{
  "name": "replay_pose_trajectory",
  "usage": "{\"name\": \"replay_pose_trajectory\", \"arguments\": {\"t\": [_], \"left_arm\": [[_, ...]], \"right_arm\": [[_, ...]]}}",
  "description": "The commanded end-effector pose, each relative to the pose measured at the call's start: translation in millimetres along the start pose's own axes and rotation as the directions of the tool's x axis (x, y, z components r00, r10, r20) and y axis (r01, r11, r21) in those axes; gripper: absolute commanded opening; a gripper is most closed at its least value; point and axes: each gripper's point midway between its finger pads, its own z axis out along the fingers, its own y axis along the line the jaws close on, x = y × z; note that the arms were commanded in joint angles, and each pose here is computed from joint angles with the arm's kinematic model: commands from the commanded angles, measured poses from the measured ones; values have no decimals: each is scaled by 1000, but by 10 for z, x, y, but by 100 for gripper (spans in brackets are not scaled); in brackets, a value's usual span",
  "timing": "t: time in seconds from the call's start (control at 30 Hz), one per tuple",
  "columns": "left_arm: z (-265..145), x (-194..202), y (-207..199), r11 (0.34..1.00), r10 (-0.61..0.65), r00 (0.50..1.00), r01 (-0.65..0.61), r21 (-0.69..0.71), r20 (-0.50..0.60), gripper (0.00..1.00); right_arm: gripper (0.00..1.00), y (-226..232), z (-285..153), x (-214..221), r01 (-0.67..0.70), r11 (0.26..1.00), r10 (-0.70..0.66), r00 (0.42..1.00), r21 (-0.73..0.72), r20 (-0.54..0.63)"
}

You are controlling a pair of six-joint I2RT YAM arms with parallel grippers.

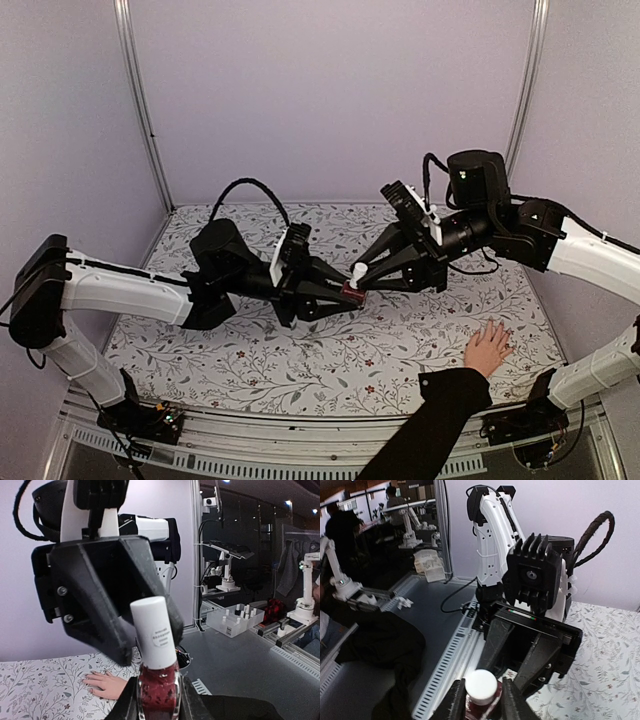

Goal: Paint the nails
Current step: Unscrew the nail polish bottle.

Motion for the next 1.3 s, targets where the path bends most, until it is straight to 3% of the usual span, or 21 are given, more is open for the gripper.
{"name": "replay_pose_trajectory", "arguments": {"t": [0.0, 0.1, 0.3, 0.5, 0.73, 0.97, 1.27], "left_arm": [[-38, -266, -2, 994, 100, 993, -97, -53, 69, 0], [-112, -297, 102, 984, 122, 990, -111, -140, 73, 0], [-247, -279, 319, 945, 147, 988, -126, -301, 50, 0], [-385, -292, 559, 878, 169, 985, -138, -458, 26, 0], [-567, -223, 898, 756, 153, 988, -141, -639, -38, 0], [-647, -113, 1073, 650, 151, 981, -190, -736, -119, 0], [-577, -20, 1143, 590, 168, 965, -262, -763, -201, 0]], "right_arm": [[35, -141, -21, 27, -4, 997, 6, 1000, 73, -29], [47, -167, -38, 23, -8, 995, 11, 1000, 96, -29], [59, -215, -98, -21, 1, 987, 0, 1000, 162, -6], [64, -468, -191, -80, -27, 946, 24, 1000, 322, 13], [69, -805, -406, -177, -101, 841, 79, 995, 531, 64], [69, -1119, -650, -286, -249, 689, 195, 968, 680, 157], [58, -1193, -444, -131, -314, 710, 284, 947, 630, 152]]}}
